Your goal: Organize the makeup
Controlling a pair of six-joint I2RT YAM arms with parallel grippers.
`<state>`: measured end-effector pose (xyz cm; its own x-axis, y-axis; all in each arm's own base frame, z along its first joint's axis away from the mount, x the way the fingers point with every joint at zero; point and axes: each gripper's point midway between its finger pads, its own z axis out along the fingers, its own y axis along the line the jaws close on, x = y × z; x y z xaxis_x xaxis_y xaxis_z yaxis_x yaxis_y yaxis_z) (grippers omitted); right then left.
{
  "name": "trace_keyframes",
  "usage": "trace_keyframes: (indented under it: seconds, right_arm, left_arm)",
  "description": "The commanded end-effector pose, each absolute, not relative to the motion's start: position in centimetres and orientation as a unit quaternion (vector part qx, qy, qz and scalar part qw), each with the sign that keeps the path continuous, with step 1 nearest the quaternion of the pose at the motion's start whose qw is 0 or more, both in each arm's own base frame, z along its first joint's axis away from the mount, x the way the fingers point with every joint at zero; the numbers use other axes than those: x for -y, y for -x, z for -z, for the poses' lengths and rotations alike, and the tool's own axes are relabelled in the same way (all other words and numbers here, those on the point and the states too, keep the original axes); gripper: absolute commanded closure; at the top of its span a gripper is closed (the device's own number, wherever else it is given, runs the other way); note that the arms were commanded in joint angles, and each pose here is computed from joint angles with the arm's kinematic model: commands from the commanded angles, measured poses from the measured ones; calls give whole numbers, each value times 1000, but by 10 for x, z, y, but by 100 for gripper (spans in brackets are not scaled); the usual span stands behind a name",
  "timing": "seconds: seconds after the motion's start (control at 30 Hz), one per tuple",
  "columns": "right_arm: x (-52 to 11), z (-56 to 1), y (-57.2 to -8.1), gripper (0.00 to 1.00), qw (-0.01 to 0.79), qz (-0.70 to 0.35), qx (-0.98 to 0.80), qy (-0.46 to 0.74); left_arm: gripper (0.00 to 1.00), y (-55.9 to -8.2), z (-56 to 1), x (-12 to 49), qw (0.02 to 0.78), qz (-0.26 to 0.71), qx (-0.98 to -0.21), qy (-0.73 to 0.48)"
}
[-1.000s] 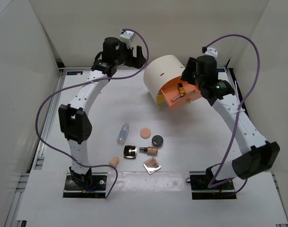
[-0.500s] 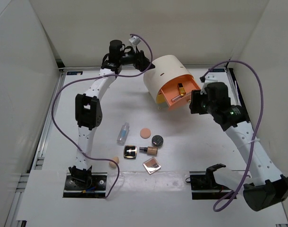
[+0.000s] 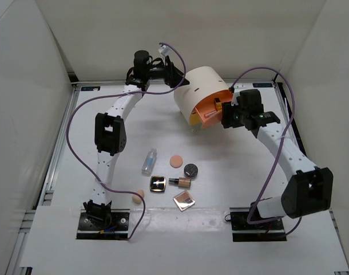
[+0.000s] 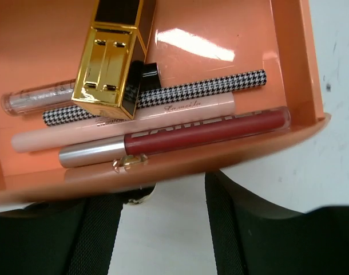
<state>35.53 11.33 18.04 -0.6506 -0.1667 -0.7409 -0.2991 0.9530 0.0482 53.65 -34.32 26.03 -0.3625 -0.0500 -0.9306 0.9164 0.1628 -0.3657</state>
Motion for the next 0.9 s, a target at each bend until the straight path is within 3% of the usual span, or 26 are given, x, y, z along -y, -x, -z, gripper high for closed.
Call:
trace_keyframes:
  seconds: [0.0,0.27,0.43,0.7,0.87]
  right_arm:
    - [-135,-230,-401,40,483,-127,-849,176]
    - [-158,-239,-443,40,513,-168,-824,172]
    - [-170,-238,-462,39,519,-210,-823,99]
    - [-153,-206,-422,27,480,-180,-854,93]
    - [-153,-184,-403,27,451,-175,-862,151]
  left_arm:
    - [2,-524,-289,347,459,545,-589,-380]
    - [2,-521,-261,362,434,554,-599,-382]
    - [2,-523,-255,363,431,553,-604,-377]
    - [2,-532,-253,357,447,530,-625,-360]
    - [2,-541,-252,350,453,523,-634,-345]
